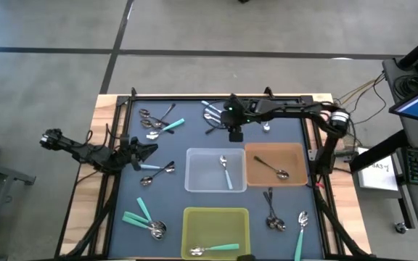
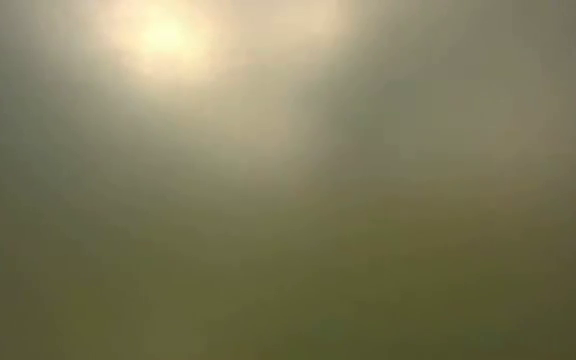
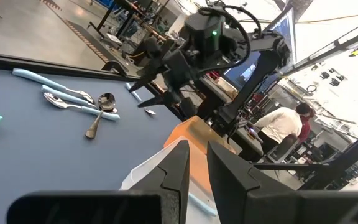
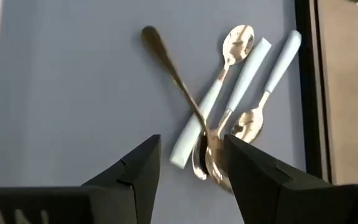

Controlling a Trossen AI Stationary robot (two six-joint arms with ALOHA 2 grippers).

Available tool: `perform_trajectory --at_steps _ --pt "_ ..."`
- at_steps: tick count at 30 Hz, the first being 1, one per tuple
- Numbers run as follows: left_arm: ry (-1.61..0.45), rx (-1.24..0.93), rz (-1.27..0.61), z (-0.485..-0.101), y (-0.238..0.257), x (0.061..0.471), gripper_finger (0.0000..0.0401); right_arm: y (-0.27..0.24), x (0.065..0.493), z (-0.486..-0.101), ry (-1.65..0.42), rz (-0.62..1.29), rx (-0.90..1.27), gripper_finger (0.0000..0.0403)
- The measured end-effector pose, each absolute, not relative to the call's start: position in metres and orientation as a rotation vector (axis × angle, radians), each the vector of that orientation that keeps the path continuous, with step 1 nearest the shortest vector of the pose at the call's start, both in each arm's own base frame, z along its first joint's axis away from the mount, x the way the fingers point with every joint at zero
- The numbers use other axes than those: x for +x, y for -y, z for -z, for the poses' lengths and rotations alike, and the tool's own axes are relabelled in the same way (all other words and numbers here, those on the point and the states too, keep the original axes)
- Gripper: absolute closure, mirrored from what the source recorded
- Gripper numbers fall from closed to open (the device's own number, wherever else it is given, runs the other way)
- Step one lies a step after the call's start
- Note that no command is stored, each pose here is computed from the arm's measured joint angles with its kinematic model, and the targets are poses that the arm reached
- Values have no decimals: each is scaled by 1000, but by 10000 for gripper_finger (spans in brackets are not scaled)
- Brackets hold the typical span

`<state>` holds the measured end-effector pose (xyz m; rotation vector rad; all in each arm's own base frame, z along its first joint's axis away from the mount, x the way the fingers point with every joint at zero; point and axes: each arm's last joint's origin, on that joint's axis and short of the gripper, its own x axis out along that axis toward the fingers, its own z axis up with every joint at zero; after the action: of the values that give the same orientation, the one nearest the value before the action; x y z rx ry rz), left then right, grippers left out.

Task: Sort silverware by color (type)
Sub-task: Put the black spoon into the orange bin

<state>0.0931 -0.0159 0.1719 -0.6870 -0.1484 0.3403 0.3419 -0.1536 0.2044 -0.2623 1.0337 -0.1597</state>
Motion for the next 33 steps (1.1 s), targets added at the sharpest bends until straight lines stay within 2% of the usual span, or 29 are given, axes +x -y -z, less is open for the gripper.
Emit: perform_trajectory --at_steps 11,17,28,33 --pt "148 -687 -340 -172 16 93 361 177 374 -181 -1245 46 -254 240" --pt "149 -687 -340 -172 16 93 361 188 392 -176 -1257 28 -272 252" --pt "149 -687 -340 -172 16 93 361 195 393 -159 -1314 -4 -265 266" --pt "148 -687 -340 -172 16 93 361 195 393 -156 -1324 -6 -261 290"
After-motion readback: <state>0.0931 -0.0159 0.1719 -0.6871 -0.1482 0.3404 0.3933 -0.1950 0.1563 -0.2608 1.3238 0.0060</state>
